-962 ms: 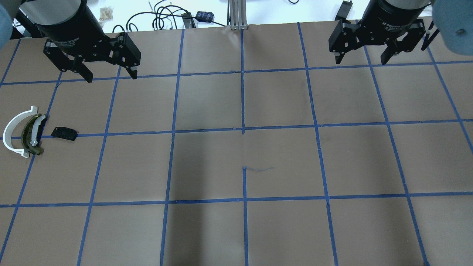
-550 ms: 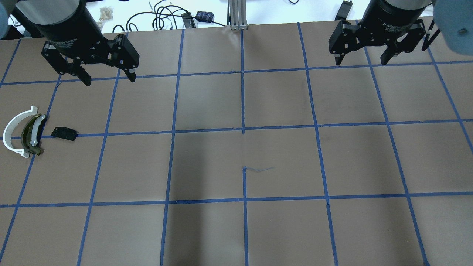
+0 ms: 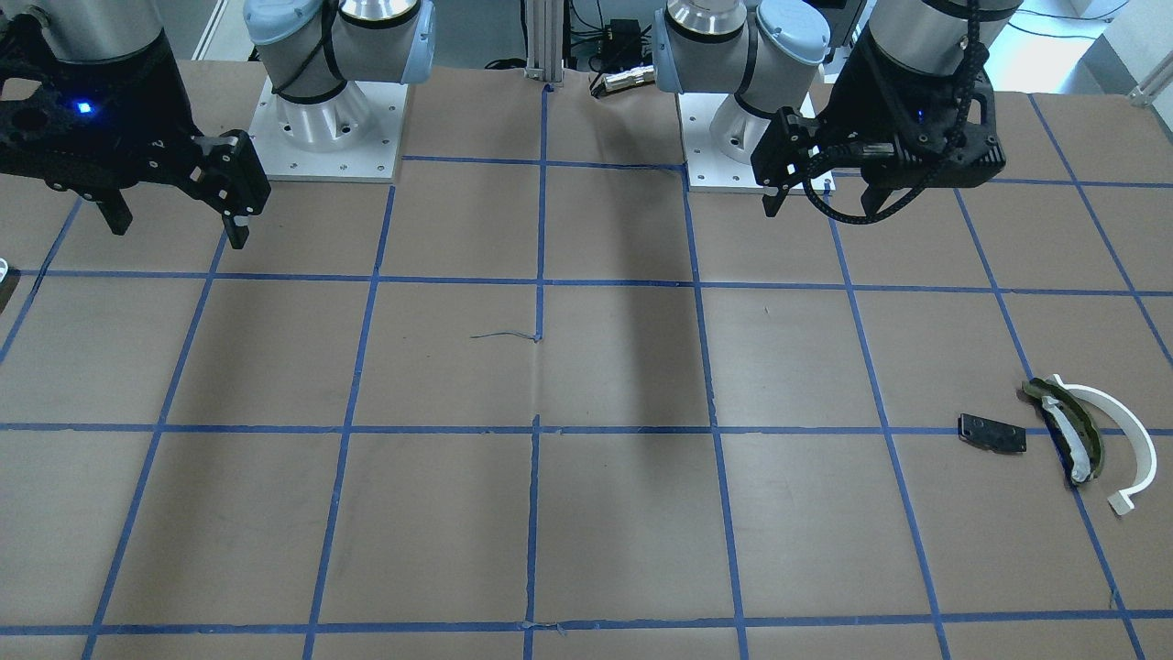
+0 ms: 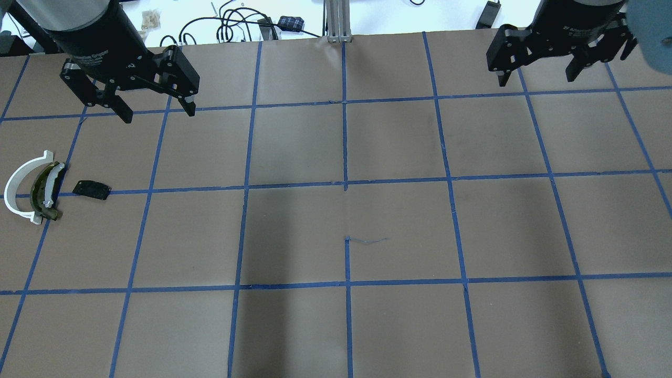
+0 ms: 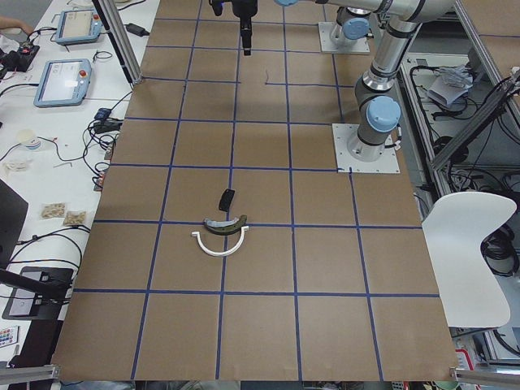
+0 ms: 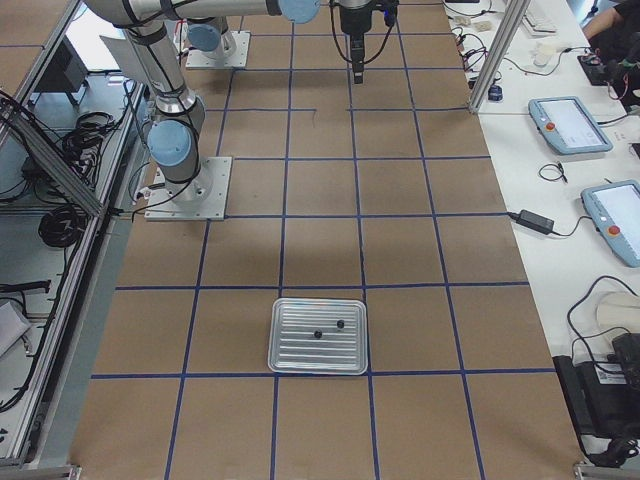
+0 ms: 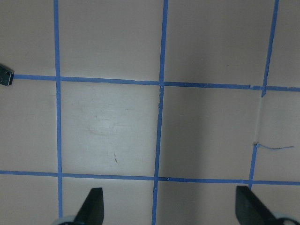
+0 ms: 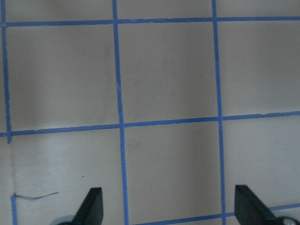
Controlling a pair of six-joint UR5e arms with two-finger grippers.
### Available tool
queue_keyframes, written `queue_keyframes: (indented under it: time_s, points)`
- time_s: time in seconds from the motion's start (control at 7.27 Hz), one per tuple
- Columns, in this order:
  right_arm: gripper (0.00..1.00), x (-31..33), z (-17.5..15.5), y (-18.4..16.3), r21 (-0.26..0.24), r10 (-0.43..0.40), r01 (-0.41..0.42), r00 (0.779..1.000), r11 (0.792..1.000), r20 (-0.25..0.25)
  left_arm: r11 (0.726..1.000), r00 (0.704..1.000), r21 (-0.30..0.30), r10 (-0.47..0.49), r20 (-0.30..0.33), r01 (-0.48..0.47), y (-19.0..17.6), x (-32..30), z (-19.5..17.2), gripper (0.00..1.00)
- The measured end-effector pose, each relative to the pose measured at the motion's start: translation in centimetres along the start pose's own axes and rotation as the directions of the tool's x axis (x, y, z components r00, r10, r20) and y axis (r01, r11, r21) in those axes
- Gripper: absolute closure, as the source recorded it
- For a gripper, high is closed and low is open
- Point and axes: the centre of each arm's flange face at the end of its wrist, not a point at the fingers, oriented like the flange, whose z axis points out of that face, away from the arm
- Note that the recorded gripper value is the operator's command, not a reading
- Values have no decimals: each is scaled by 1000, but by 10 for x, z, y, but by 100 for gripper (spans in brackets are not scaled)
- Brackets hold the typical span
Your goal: Place bearing gear from tray to pile
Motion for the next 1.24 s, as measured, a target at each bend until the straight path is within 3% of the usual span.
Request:
queue_keyframes:
  time_s: [0.28,0.69,0.96,1.24]
  points:
    - [0,41,10,-7,-23,-118,118,992,993,-39,1000,1000,-6,14,11,-14,9,5,3,0]
    - [4,214,53,-8,-80,-294,294,956,952,17,1000,1000,-4,23,16,-23,13,6,5,0]
    - [0,353,133,3,-99,-393,399,916,911,74,1000,1000,-2,24,17,-24,14,7,5,0]
    - [0,472,249,26,-97,-503,511,859,854,95,1000,1000,1,24,18,-24,15,7,5,0]
